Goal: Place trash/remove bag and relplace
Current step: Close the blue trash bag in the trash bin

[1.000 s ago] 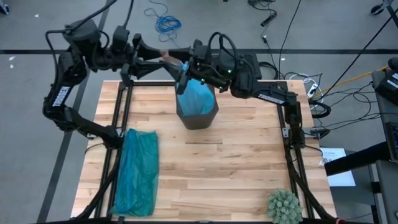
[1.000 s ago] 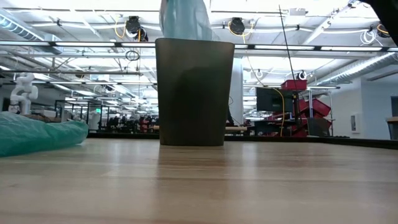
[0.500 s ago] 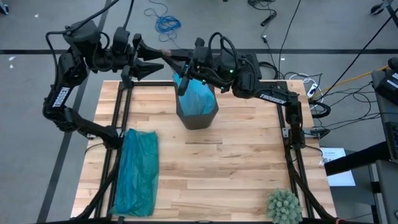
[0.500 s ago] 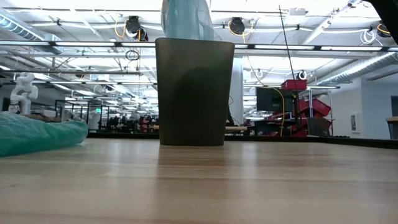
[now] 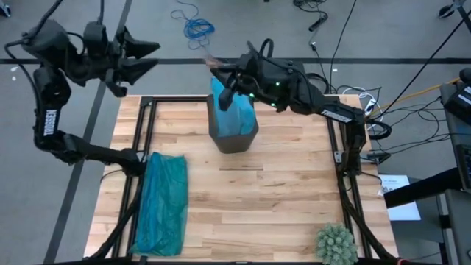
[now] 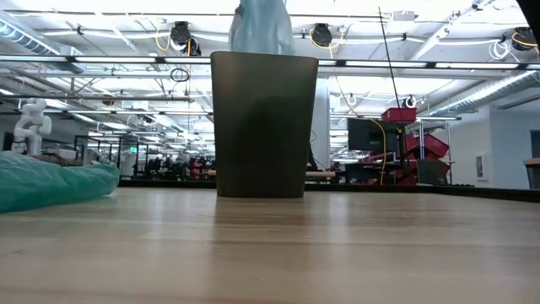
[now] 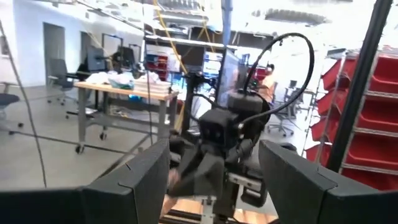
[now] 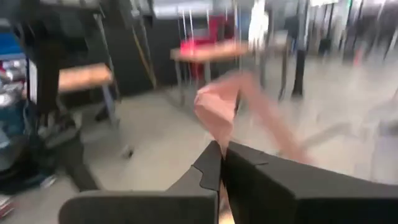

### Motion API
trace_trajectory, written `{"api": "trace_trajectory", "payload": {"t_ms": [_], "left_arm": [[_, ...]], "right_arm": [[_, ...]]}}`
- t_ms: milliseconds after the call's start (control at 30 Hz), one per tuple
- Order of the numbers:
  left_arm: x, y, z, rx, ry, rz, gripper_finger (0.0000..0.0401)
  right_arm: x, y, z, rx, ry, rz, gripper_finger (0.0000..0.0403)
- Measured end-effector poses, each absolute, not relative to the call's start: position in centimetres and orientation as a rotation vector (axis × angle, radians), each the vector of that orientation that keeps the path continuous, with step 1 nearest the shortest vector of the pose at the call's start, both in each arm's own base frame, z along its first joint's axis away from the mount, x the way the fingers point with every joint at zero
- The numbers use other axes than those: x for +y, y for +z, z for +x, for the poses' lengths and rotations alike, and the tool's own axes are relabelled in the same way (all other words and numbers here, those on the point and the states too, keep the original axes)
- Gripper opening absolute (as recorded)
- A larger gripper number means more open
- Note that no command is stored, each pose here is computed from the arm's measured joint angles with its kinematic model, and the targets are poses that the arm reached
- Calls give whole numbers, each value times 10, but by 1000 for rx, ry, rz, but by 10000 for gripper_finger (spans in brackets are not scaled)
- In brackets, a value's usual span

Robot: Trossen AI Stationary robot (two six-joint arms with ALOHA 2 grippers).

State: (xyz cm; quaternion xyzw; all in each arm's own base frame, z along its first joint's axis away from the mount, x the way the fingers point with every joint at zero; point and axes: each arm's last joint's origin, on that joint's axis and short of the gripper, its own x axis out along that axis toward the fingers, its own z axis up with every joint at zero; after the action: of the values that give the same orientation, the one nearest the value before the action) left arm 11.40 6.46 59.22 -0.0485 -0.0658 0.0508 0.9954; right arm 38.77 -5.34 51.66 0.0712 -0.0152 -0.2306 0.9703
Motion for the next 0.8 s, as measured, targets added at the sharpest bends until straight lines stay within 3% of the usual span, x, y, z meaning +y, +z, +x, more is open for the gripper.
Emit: {"api": "trace_trajectory", "payload": {"t_ms": [200,433,533,633,733,800], "left_arm": [[69,588,114,-98,135,-121,240],[79,572,114,29,339,-209,224],[85,564,115,95,510,-234,182],[93,556,119,171,624,-220,109],[100,549,126,237,641,-218,25],[103,545,131,265,643,-233,12]], "right_arm": [[-48,485,385,262,-343,431,23],[-30,503,374,188,-246,484,152],[-36,519,358,122,-252,436,210],[-47,535,338,70,-279,410,251],[-65,549,311,25,-356,406,267],[-78,553,294,23,-452,396,265]]}}
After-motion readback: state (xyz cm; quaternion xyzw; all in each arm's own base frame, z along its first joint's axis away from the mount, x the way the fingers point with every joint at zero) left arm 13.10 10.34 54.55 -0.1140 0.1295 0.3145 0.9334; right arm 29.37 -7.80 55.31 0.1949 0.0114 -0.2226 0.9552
